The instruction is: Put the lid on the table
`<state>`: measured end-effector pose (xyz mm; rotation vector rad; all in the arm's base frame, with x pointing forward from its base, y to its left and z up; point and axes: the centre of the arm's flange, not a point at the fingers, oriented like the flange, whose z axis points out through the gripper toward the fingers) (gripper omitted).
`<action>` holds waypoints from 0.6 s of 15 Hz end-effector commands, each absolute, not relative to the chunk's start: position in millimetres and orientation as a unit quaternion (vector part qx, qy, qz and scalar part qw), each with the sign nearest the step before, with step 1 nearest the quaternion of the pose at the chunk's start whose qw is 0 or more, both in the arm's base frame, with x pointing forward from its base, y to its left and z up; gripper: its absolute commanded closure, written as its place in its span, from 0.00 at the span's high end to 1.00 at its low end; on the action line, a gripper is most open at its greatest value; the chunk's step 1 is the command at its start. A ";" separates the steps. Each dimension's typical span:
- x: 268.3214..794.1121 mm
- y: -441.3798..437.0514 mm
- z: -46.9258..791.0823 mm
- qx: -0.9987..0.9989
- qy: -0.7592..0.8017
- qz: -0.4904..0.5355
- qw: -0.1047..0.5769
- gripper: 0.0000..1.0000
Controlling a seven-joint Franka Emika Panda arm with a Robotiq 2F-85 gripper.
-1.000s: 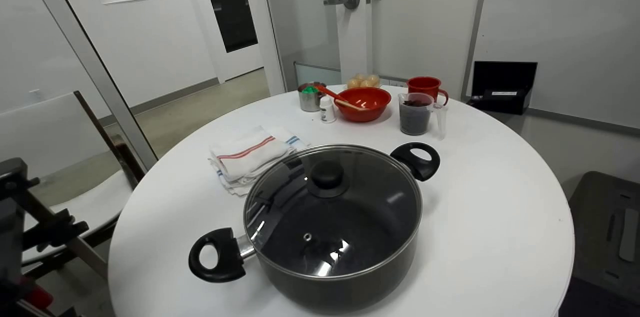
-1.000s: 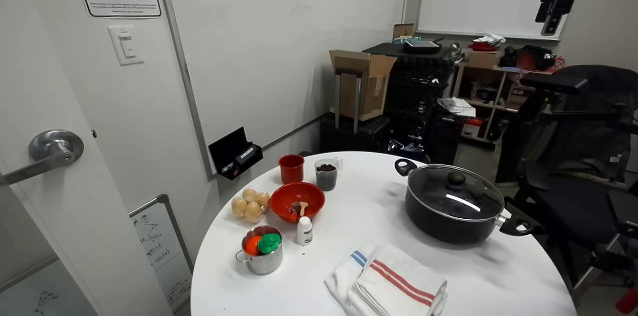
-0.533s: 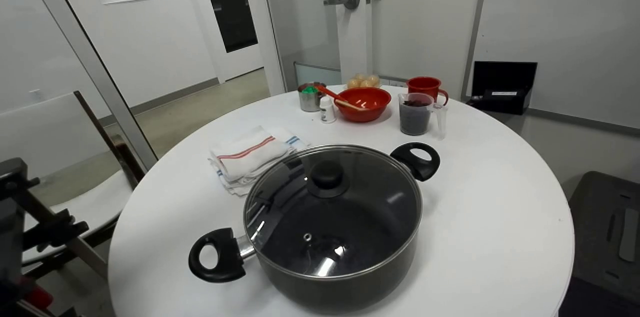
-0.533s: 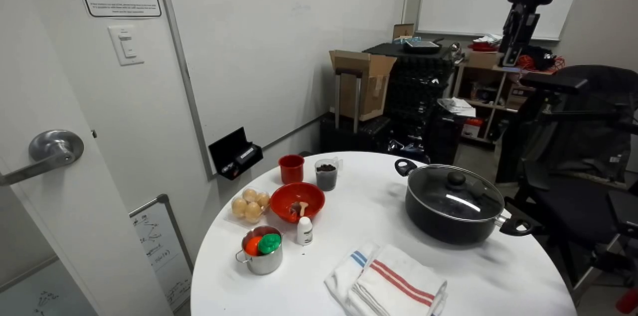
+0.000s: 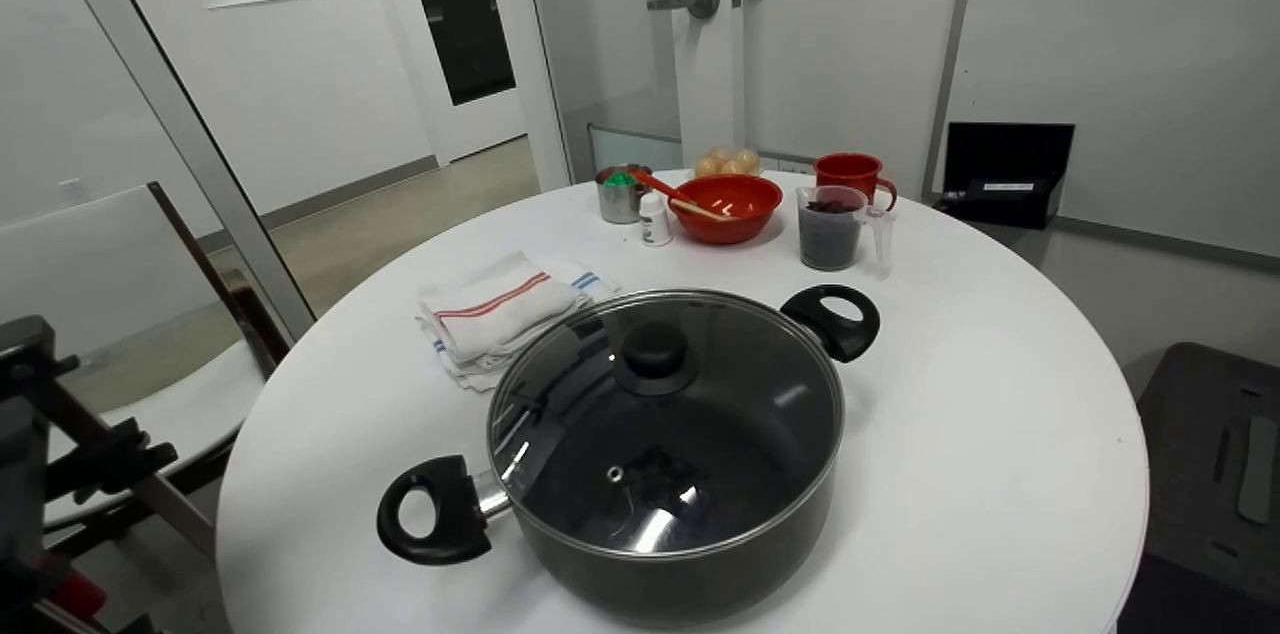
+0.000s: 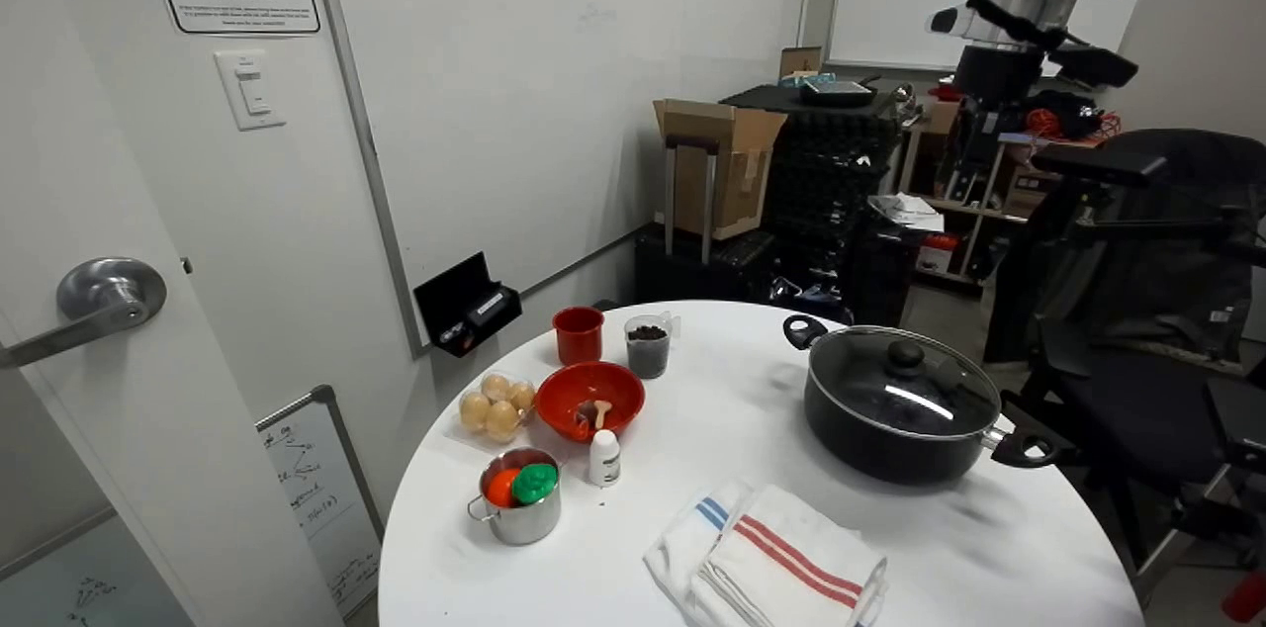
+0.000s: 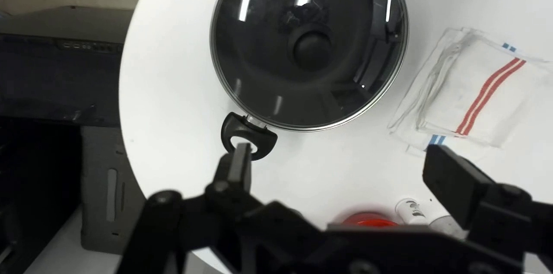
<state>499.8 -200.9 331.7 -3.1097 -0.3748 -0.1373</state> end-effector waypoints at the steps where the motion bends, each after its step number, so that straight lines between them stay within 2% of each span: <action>1: 523.2 -211.2 302.9 -0.992 -0.118 -0.043 0.026 1.00; 9: 552.1 -210.6 239.8 -0.995 -0.094 -0.004 0.027 1.00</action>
